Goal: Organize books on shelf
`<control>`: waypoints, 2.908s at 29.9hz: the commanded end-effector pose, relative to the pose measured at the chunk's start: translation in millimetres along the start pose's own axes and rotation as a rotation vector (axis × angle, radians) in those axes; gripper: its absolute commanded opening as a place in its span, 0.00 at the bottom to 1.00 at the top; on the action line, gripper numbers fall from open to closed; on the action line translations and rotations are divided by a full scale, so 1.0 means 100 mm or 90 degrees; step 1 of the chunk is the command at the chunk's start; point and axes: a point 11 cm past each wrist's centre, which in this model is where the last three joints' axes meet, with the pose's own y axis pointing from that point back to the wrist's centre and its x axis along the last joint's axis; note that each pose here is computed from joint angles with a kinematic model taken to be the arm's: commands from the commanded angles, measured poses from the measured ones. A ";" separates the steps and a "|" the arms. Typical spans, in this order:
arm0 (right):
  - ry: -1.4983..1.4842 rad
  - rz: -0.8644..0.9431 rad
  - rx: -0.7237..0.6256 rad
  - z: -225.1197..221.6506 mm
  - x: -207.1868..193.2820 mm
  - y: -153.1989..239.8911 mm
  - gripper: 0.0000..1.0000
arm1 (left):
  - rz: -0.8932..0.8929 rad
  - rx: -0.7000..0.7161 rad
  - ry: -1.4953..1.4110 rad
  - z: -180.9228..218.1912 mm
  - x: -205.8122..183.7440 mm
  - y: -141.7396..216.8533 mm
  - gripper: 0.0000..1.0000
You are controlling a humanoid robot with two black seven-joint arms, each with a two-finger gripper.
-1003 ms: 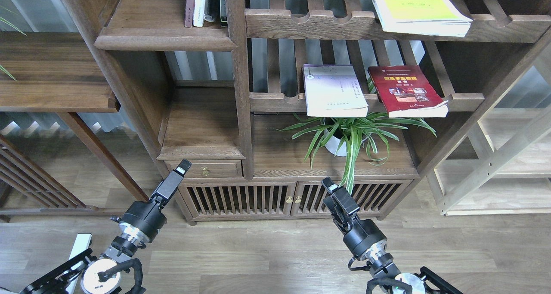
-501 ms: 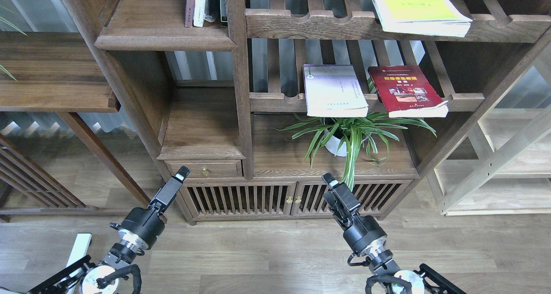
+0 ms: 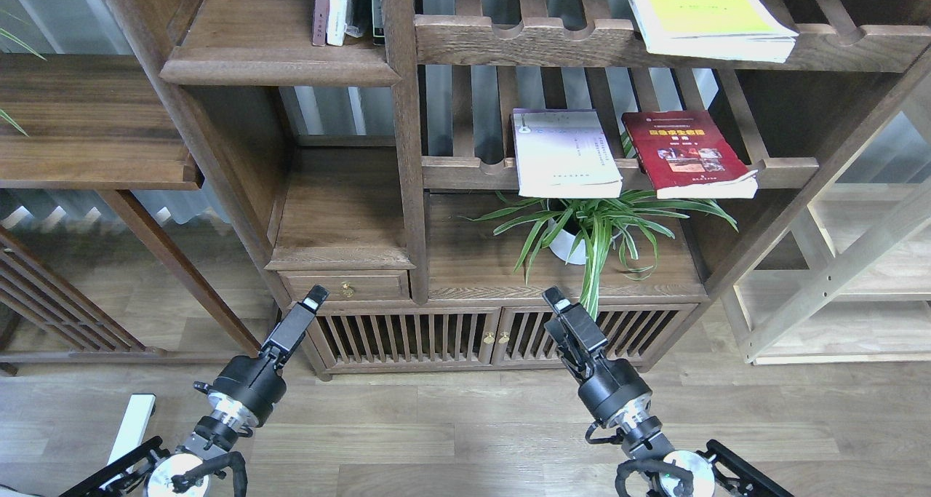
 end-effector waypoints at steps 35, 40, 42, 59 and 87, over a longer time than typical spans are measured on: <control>-0.026 0.006 0.003 0.17 0.03 -0.04 1.00 | 0.003 -0.004 -0.001 0.02 0.02 0.01 0.99; -0.031 0.009 0.005 0.19 0.05 -0.03 1.00 | 0.002 -0.005 -0.001 0.02 0.01 0.01 0.99; -0.033 0.010 0.014 0.15 0.05 -0.02 1.00 | 0.003 -0.007 -0.003 0.03 0.02 0.01 0.99; -0.041 0.000 0.107 -0.28 0.01 -0.06 1.00 | 0.023 -0.015 -0.015 0.11 0.12 0.03 0.99; -0.020 -0.066 0.244 -1.13 -0.40 -0.54 1.00 | 0.028 -0.053 -0.015 0.33 0.14 0.03 0.99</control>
